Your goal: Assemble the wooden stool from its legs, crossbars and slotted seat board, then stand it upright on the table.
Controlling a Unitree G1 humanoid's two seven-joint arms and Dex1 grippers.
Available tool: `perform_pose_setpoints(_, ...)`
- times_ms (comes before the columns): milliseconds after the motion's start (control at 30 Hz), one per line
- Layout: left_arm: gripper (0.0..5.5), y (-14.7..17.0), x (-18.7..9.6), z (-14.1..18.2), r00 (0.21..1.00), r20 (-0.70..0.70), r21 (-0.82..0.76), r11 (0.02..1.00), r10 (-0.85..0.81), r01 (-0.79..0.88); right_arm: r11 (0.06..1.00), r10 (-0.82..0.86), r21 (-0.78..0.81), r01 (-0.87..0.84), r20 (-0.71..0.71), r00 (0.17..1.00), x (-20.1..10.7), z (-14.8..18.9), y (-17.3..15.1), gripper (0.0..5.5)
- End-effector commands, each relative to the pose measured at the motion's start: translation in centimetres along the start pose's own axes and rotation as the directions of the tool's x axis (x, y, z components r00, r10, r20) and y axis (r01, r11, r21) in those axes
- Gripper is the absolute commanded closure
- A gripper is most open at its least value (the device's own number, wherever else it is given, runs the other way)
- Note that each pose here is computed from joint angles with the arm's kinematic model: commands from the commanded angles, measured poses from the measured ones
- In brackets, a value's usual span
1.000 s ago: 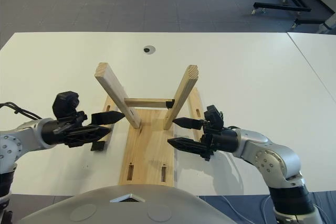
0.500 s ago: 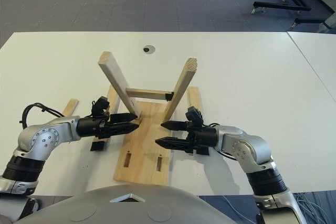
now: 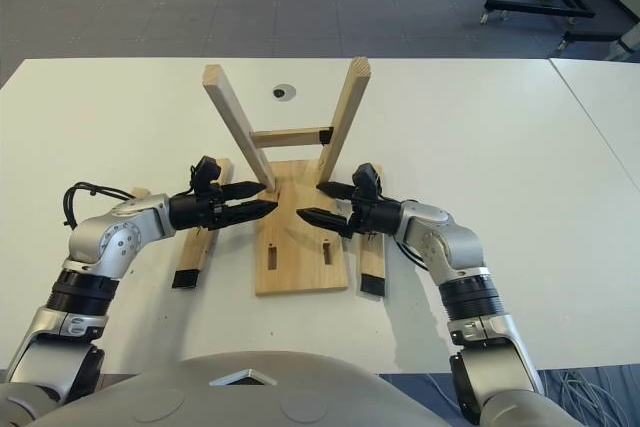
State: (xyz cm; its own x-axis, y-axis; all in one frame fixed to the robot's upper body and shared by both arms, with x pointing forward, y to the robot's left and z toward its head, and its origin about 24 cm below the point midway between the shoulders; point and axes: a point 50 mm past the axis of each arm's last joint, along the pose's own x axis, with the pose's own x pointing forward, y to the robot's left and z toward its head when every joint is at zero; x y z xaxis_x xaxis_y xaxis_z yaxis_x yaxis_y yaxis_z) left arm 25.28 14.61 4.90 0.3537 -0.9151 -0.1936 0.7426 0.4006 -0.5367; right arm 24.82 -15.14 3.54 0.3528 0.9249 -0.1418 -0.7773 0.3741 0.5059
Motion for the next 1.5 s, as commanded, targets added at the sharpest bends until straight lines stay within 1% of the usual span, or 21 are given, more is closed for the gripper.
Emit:
perform_pose_setpoints(33, 1.19, 0.7, 0.1, 0.8, 0.999, 0.024, 0.036, 0.998, 0.046, -0.047, 0.999, -0.033, -0.022, 0.033, -0.003, 0.999, 0.0, 0.2, -0.7, 0.14)
perform_pose_setpoints(233, 1.19, 0.7, 0.1, 1.2, 0.998, 0.045, 0.046, 0.998, 0.039, -0.041, 0.996, -0.062, -0.058, 0.064, 0.034, 0.997, 0.2, 0.9, -1.5, 0.14)
perform_pose_setpoints(367, 1.19, 0.9, -0.4, 1.5, 0.995, 0.080, 0.050, 0.997, 0.055, -0.059, 0.996, -0.048, -0.074, 0.052, 0.056, 0.997, 0.0, 1.4, -1.1, 0.14)
perform_pose_setpoints(500, 1.19, 1.4, -0.5, 2.3, 0.990, 0.123, 0.088, 0.992, 0.074, -0.085, 0.995, -0.035, -0.088, 0.041, 0.070, 0.997, -1.1, 2.1, -0.9, 0.14)
perform_pose_setpoints(600, 1.19, 1.7, -0.4, 3.6, 0.979, 0.186, 0.116, 0.987, 0.086, -0.109, 0.989, -0.060, -0.128, 0.071, 0.091, 0.994, -2.1, 3.3, -1.4, 0.14)
perform_pose_setpoints(700, 1.19, 1.2, -0.6, 4.0, 0.971, 0.223, 0.136, 0.984, 0.083, -0.116, 0.982, -0.072, -0.161, 0.094, 0.139, 0.988, -2.9, 4.5, -1.0, 0.14)
perform_pose_setpoints(767, 1.19, 0.5, -0.9, 3.8, 0.970, 0.230, 0.151, 0.981, 0.081, -0.118, 0.979, -0.081, -0.170, 0.111, 0.173, 0.982, -3.6, 4.6, -0.2, 0.14)
perform_pose_setpoints(867, 1.19, -0.9, -2.5, 3.4, 0.967, 0.237, 0.167, 0.977, 0.093, -0.135, 0.976, -0.119, -0.156, 0.154, 0.216, 0.969, -5.7, 3.9, 1.7, 0.14)
perform_pose_setpoints(1000, 1.19, -2.3, -4.5, 3.0, 0.967, 0.227, 0.165, 0.974, 0.118, -0.158, 0.970, -0.171, -0.127, 0.205, 0.239, 0.956, -7.5, 3.0, 3.4, 0.14)
perform_pose_setpoints(1067, 1.19, -2.6, -5.4, 2.8, 0.966, 0.203, 0.178, 0.964, 0.162, -0.200, 0.968, -0.190, -0.110, 0.225, 0.261, 0.946, -8.2, 2.8, 4.2, 0.14)
perform_pose_setpoints(1200, 1.19, -3.1, -6.4, 3.5, 0.947, 0.225, 0.199, 0.941, 0.230, -0.276, 0.964, -0.220, -0.081, 0.254, 0.296, 0.930, -8.7, 2.7, 5.2, 0.14)
perform_pose_setpoints(1267, 1.19, -2.7, -6.6, 4.0, 0.900, 0.306, 0.210, 0.900, 0.310, -0.381, 0.962, -0.230, -0.070, 0.263, 0.312, 0.922, -8.8, 2.7, 5.4, 0.14)
perform_pose_setpoints(1333, 1.19, -2.1, -7.2, 4.2, 0.851, 0.354, 0.221, 0.849, 0.388, -0.479, 0.959, -0.239, -0.066, 0.274, 0.326, 0.915, -8.9, 2.7, 5.6, 0.14)
perform_pose_setpoints(1400, 1.19, -1.7, -8.4, 4.1, 0.818, 0.350, 0.202, 0.815, 0.458, -0.543, 0.957, -0.247, -0.062, 0.284, 0.340, 0.907, -9.3, 2.9, 5.8, 0.14)
perform_pose_setpoints(1500, 1.19, -1.3, -10.3, 4.7, 0.795, 0.359, 0.206, 0.789, 0.490, -0.579, 0.949, -0.282, -0.037, 0.315, 0.353, 0.892, -10.2, 2.4, 6.6, 0.14)
